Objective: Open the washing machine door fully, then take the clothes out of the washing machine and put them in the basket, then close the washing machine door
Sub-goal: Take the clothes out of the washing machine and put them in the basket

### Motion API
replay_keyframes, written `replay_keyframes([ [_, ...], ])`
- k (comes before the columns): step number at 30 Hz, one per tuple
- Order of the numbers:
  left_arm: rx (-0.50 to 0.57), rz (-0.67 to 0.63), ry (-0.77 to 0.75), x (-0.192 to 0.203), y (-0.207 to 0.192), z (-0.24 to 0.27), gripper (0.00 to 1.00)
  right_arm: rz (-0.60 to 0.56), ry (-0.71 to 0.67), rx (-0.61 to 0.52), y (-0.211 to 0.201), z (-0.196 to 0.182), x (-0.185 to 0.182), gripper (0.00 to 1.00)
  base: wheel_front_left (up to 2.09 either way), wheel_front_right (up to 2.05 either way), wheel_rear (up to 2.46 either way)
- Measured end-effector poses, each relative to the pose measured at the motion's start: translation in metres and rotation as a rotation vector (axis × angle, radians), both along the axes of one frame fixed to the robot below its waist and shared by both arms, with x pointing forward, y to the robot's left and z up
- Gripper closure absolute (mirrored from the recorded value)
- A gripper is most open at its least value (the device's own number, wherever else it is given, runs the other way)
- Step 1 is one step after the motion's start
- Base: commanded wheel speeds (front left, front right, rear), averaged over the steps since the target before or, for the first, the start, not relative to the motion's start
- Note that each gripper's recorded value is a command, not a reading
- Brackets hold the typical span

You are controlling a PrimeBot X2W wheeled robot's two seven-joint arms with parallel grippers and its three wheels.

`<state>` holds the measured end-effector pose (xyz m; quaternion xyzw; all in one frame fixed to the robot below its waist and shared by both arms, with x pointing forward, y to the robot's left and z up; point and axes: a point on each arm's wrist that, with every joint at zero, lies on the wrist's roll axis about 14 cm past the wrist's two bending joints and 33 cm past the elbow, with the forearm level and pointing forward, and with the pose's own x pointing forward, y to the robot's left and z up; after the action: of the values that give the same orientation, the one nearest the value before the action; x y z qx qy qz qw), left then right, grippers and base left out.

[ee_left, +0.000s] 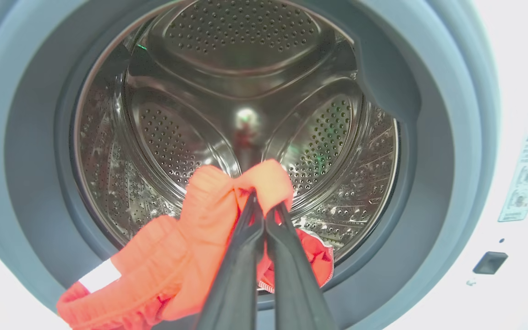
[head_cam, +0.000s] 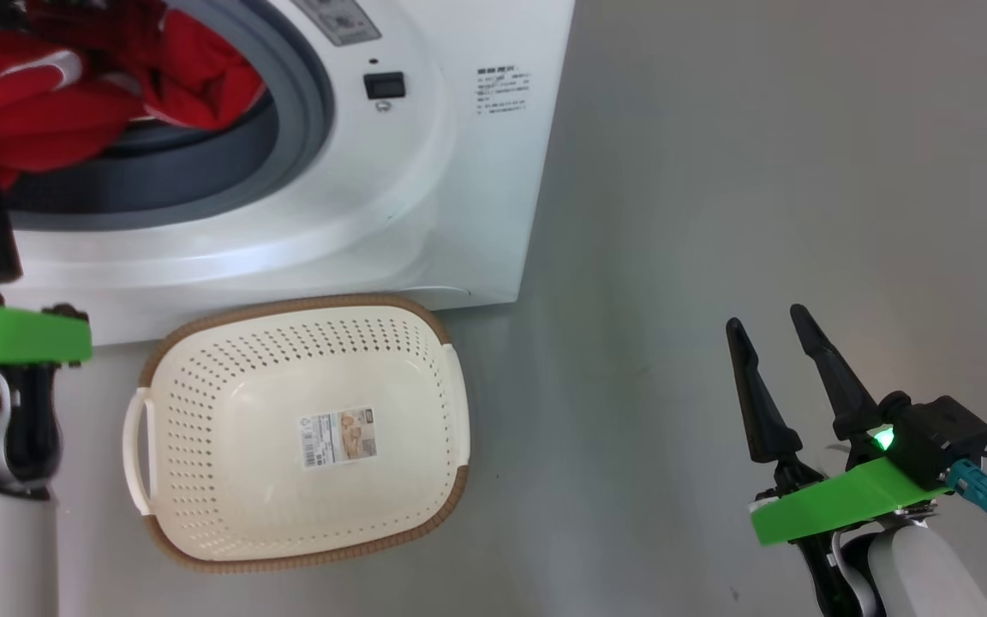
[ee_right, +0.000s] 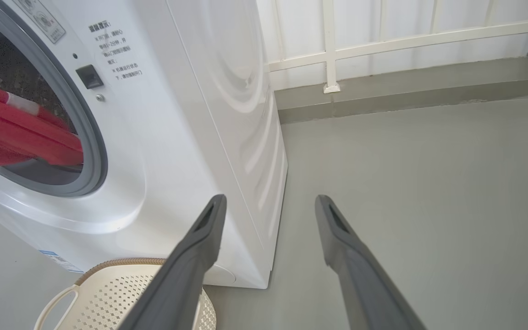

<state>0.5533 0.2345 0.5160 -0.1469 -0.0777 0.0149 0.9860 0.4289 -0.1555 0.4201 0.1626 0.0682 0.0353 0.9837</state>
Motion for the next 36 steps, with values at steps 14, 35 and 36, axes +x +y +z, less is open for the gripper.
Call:
replay_keyframes([
  [14,0.012,0.052,-0.222,-0.047,0.011,0.069,1.00,0.026,-0.002,0.010,0.010,0.004,-0.008,0.00,0.00,0.00,0.00],
  [35,-0.040,-0.060,0.255,-0.073,-0.032,-0.098,1.00,0.018,0.051,0.009,0.007,-0.018,-0.006,0.00,0.00,0.00,0.00],
  [36,-0.047,-0.066,0.289,-0.075,-0.035,-0.109,1.00,0.017,0.056,0.008,0.007,-0.020,-0.005,0.00,0.00,0.00,0.00],
])
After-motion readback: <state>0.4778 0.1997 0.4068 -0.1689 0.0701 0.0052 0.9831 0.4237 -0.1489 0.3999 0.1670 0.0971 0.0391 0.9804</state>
